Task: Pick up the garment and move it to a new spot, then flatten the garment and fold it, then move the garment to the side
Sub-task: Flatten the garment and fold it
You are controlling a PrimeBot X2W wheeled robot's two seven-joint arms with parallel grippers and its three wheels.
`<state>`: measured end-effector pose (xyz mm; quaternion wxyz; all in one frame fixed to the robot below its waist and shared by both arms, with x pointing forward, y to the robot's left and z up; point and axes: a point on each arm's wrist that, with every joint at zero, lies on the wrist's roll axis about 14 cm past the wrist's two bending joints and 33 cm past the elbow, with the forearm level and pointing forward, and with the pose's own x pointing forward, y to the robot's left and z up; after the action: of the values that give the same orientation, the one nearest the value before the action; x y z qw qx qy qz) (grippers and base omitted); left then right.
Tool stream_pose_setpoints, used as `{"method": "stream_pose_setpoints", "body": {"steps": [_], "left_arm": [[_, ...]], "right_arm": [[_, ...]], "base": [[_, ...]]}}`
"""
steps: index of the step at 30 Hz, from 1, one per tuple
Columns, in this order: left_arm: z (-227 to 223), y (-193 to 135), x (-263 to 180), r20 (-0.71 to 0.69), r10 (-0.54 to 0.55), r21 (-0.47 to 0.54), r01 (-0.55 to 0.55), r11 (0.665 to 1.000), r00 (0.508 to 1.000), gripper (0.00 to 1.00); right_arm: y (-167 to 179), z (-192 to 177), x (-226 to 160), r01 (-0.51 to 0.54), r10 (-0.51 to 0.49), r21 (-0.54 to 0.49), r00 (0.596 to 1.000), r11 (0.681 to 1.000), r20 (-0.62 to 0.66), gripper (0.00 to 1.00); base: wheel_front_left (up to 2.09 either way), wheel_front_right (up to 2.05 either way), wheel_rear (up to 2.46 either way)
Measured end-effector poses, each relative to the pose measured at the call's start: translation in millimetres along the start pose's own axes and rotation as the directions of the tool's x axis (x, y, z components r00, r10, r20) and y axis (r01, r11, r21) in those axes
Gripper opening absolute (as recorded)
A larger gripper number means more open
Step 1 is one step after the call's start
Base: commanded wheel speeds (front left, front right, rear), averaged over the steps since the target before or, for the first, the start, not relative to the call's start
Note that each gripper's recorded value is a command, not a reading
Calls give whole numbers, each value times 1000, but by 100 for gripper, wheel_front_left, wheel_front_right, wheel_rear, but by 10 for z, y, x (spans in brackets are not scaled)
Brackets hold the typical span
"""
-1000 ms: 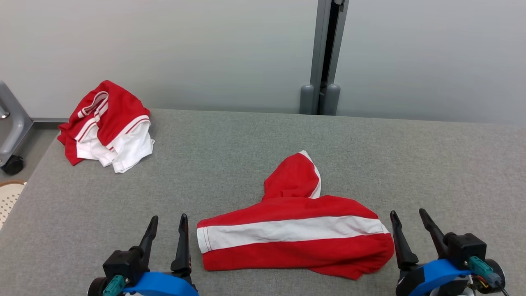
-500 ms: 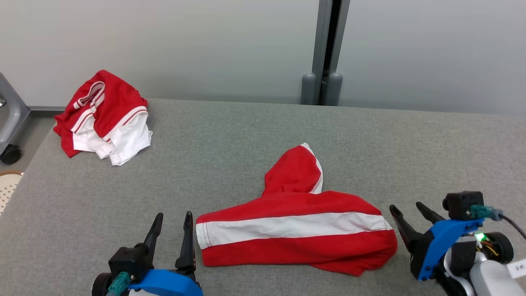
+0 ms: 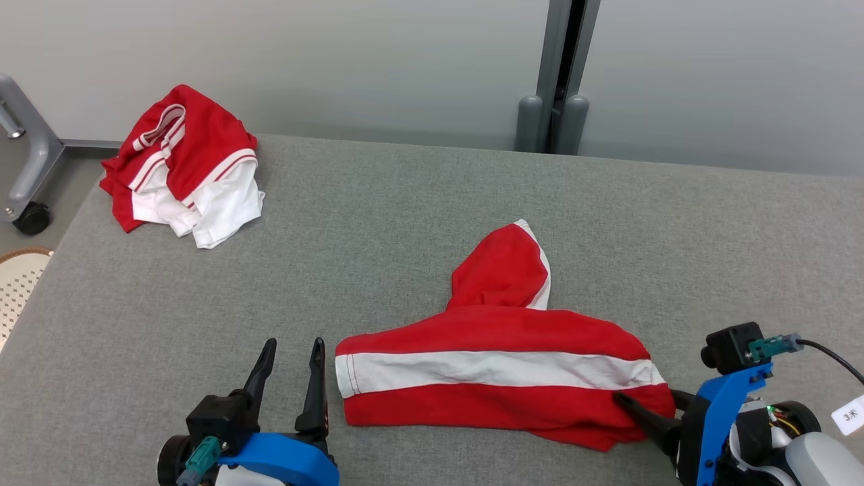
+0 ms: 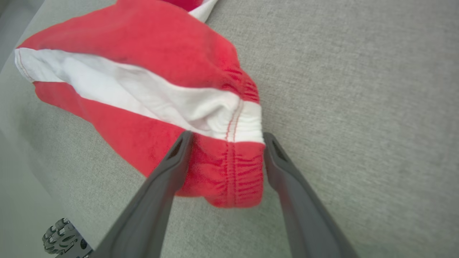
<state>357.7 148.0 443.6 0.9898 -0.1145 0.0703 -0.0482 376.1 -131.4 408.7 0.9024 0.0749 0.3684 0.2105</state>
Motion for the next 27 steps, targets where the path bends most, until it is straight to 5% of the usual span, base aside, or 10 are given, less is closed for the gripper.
{"method": "stream_pose_setpoints", "body": {"steps": [23, 24, 27], "left_arm": [[-85, -61, -21, -23, -20, 3, 20, 1000, 1000, 100], [-117, -78, -28, -33, -29, 2, 29, 1000, 999, 100], [-235, -140, -52, -80, -55, -1, 55, 998, 995, 100]], "right_arm": [[384, 399, 32, -162, 160, 1, 973, 987, 164, 100], [381, 407, 35, -163, 159, 6, 972, 987, 170, 55], [367, 408, 51, -164, 157, 24, 971, 986, 182, 13]], "base": [[0, 0, 0], [0, 0, 0], [0, 0, 0]]}}
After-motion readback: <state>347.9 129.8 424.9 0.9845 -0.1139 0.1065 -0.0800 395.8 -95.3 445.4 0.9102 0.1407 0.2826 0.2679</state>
